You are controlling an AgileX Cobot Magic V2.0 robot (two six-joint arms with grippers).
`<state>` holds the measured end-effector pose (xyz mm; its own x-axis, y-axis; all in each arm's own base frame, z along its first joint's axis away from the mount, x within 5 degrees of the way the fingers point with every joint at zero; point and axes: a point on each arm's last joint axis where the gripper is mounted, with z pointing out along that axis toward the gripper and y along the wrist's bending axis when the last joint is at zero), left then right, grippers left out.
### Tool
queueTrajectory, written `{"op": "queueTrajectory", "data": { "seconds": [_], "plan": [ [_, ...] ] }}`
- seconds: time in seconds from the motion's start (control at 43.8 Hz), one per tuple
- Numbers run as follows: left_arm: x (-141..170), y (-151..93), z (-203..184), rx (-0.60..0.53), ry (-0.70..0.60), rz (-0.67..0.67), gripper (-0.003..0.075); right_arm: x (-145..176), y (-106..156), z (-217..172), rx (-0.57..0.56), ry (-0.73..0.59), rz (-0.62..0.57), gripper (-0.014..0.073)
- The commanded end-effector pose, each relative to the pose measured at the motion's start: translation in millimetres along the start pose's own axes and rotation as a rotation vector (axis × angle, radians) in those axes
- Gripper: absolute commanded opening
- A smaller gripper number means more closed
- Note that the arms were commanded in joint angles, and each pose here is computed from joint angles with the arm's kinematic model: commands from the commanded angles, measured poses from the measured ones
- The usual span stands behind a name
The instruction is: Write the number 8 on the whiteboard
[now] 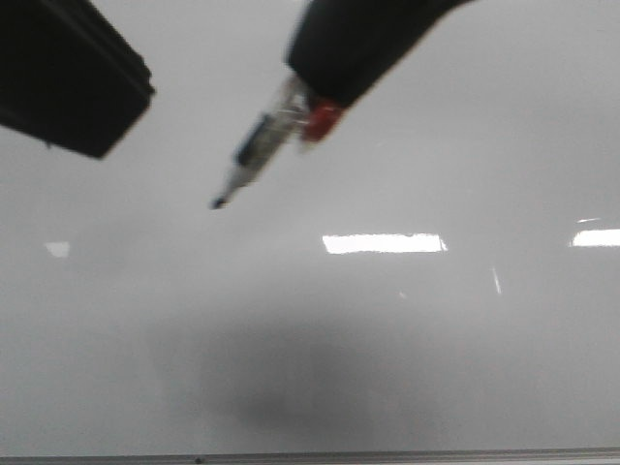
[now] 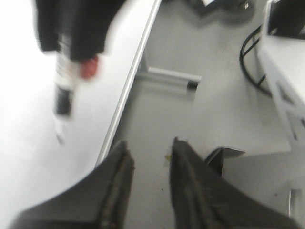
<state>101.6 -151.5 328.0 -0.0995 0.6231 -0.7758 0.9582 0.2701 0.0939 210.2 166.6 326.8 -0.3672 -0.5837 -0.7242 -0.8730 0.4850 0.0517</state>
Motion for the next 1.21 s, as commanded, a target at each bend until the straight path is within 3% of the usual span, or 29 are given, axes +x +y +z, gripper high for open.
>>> {"op": "queueTrajectory", "data": {
  "seconds": [0.0, 0.183, 0.411, 0.868, 1.187],
  "plan": [
    [-7, -6, -30, -0.088, -0.194, -0.010, 0.0051, 2, -16, -24, 0.111, -0.116, 0.087, -0.0070],
    [23, -21, -58, -0.191, -0.381, -0.053, -0.0022, 15, -37, -38, 0.162, -0.183, 0.250, -0.0070],
    [59, -40, -62, -0.147, -0.440, -0.120, -0.0020, 11, -41, -36, 0.147, -0.218, 0.295, -0.0070],
    [60, -41, -63, -0.142, -0.447, -0.123, -0.0020, -63, -100, -5, 0.128, -0.282, 0.267, -0.0070],
    [60, -41, -63, -0.142, -0.447, -0.123, -0.0020, -89, -113, 48, 0.087, -0.271, 0.238, -0.0070]
  ]
}}
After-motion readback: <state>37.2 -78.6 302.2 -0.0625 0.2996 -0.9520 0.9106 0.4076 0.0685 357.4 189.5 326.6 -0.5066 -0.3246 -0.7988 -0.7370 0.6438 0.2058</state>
